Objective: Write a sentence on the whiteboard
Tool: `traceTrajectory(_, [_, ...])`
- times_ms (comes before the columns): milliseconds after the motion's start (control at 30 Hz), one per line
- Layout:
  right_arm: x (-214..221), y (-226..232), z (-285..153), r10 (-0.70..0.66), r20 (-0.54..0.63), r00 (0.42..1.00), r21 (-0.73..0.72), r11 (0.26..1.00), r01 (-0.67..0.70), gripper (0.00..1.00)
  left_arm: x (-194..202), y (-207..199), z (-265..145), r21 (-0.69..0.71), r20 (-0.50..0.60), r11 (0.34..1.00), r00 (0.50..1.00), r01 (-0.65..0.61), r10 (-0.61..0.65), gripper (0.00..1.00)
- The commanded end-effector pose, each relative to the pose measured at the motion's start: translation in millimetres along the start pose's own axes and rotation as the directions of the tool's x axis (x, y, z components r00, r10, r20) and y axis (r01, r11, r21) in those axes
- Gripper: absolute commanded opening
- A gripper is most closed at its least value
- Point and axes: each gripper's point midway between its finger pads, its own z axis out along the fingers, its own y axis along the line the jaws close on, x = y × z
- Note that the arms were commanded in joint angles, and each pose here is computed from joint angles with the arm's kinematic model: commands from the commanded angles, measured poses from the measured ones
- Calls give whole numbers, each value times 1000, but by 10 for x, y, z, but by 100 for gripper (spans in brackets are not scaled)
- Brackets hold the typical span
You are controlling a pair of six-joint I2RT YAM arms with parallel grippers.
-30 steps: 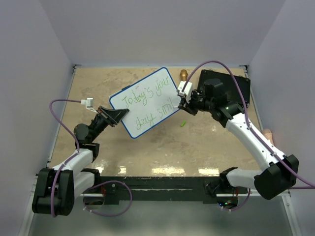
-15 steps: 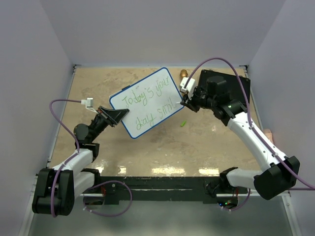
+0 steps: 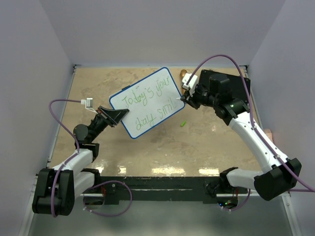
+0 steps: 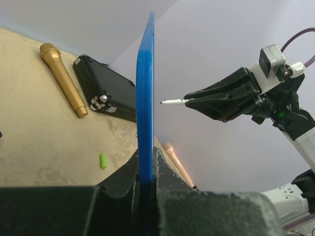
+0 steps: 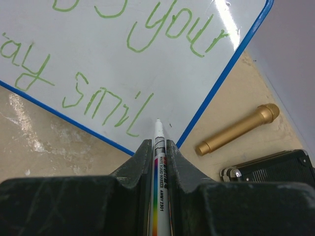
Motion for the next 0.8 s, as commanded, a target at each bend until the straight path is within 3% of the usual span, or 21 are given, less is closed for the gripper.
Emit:
traceTrajectory(0, [-198, -87, -26, -21, 60, 998, 25, 1000, 19, 0, -216, -319, 11, 113, 82, 990, 994, -87, 78, 0])
traceTrajectory(367, [1, 110, 33, -28, 16, 999, -75, 997, 29, 0, -223, -315, 11, 112, 85, 990, 993, -87, 77, 0])
traceTrajectory(767, [147, 80, 102, -14, -29, 999, -65, 998, 12, 0, -226, -325, 12, 115, 85, 990, 993, -87, 78, 0])
